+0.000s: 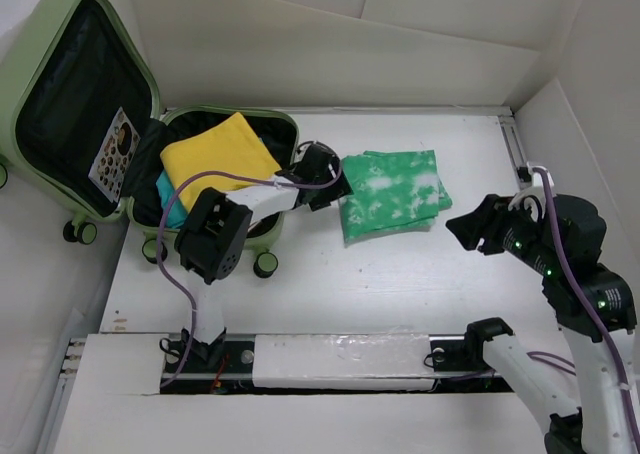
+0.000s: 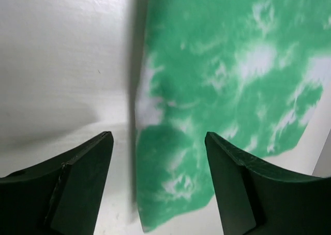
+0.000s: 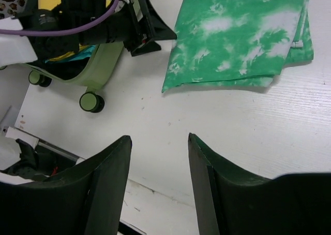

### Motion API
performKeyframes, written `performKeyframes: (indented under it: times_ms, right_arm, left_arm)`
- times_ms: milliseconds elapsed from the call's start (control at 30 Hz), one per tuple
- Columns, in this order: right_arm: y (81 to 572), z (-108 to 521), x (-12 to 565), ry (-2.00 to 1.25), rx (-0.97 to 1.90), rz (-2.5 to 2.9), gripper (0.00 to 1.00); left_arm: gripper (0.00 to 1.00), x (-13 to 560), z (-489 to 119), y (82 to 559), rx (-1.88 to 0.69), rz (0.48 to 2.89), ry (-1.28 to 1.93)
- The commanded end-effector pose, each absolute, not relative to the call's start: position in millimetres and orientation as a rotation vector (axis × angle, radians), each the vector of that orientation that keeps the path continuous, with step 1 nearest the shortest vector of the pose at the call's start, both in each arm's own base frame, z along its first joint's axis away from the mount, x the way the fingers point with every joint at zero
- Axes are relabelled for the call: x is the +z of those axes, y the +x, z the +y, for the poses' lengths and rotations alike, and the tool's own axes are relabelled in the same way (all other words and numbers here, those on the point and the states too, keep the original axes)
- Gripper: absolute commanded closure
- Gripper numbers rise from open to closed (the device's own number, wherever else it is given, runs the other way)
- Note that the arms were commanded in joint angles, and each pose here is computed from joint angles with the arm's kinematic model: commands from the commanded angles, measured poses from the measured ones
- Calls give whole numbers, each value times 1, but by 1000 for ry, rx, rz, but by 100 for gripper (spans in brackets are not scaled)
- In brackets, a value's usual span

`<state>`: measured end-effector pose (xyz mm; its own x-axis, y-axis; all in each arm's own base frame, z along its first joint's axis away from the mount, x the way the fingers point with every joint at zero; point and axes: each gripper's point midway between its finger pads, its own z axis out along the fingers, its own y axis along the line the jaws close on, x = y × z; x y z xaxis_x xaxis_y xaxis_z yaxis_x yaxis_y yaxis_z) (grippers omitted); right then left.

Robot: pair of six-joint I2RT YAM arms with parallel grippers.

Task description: Pack the luggage

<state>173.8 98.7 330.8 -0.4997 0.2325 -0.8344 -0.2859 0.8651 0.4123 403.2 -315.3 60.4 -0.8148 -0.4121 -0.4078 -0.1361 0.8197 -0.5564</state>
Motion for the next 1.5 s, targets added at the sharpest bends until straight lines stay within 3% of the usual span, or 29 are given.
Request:
performKeyframes:
  times_ms: [0,233,400,467,567,600,633,700,833,933,1000,1100,1167,1233,1300,1467]
  right_arm:
    - [181,100,359,-47,635,1897,46]
    - [176,96,358,-24,623,1896,46]
    - [171,93,357,-17,615,1897,46]
    - [171,93,357,-17,615,1898,46]
    - [168,93,363,-19,616,1887,46]
    - [168,93,363,-19,616,1887,46]
    - [168,93,363,-19,616,1887,46]
    - [165,94,365,-26,624,1886,46]
    - [165,95,367,-36,631,1877,46]
    - [168,98,365,-46,644,1875,46]
    - [170,101,365,-67,649,1865,46]
    - [169,104,361,-92,663,1866,46]
    - [170,106,361,-112,670,1856,46]
    - [168,112,354,-136,701,1864,46]
    - [165,116,352,-162,726,1860,46]
    - [159,129,338,-228,788,1876,46]
  left_arm:
    - [31,73,-314,376,-710,2514,-295]
    - [23,43,-332,389,-732,2564,-266]
    - [23,12,-355,398,-821,2602,-306]
    - [28,4,-364,403,-867,2598,-345]
    - [52,13,-377,418,-941,2537,-373]
    - [64,16,-378,422,-938,2522,-376]
    - [83,25,-382,428,-958,2496,-368]
    - [100,48,-387,435,-988,2453,-355]
    - [100,123,-390,451,-1013,2355,-259]
    - [100,211,-375,473,-1034,2207,-200]
    - [100,271,-348,481,-1004,2108,-167]
    - [100,313,-304,483,-950,2040,-188]
    - [100,332,-241,490,-870,1985,-287]
    - [100,308,-194,486,-805,2018,-397]
    - [100,324,-125,482,-786,1939,-498]
    - [100,267,24,447,-515,1910,-792]
